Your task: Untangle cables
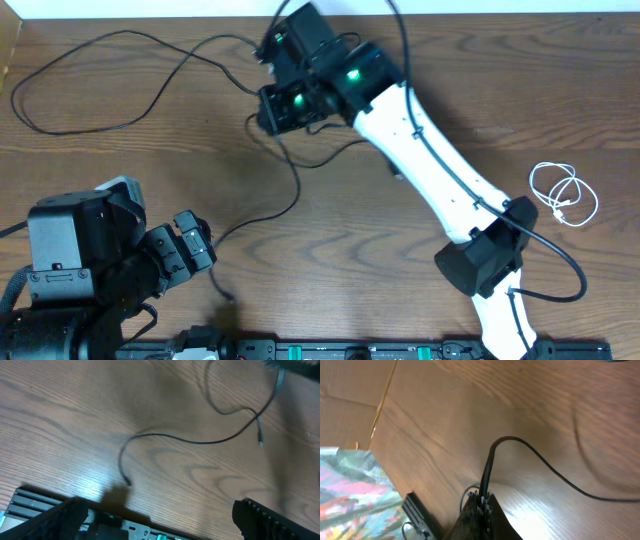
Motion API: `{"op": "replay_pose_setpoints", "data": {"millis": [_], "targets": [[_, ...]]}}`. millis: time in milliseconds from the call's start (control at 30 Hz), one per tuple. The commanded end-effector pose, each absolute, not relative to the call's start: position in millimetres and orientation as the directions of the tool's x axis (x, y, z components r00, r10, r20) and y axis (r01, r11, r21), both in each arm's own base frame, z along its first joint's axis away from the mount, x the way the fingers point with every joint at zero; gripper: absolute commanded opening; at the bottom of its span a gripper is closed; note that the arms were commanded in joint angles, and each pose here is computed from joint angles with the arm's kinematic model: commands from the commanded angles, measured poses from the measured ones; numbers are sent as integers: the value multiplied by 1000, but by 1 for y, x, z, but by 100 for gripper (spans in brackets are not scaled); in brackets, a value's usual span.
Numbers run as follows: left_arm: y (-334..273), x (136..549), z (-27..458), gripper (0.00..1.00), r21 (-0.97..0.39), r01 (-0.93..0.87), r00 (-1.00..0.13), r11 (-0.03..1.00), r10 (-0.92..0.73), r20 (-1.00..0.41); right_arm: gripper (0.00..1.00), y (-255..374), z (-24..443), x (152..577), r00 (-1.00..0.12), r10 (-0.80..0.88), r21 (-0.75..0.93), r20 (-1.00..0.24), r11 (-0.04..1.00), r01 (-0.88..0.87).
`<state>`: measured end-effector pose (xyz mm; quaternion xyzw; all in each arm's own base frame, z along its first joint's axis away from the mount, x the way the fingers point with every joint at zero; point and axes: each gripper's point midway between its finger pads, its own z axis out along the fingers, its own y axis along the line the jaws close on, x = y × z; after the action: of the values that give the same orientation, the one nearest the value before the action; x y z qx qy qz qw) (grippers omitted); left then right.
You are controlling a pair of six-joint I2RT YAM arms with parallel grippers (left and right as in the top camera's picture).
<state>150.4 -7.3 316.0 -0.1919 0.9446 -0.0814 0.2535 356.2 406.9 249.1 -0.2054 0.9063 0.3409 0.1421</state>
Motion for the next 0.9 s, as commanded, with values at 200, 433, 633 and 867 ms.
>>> {"op": "replay_pose_setpoints", "data": {"millis": [200,433,633,867], "targets": [[-6,134,307,98,-219,-341,-828,914,-403,-389,1,314,326,395,-816,-81,384,-572,853,-354],[-6,134,307,98,-219,-341,-828,914,-403,-389,1,173,411,412,-577,-131,-71,-806,989,-127],[-6,134,307,98,-219,-341,-828,914,-403,-389,1,106,449,408,-490,-182,-295,-852,941,165],[-6,134,307,98,-219,-341,-828,914,-403,-389,1,130,385,426,-622,-307,-423,-720,905,42]]}}
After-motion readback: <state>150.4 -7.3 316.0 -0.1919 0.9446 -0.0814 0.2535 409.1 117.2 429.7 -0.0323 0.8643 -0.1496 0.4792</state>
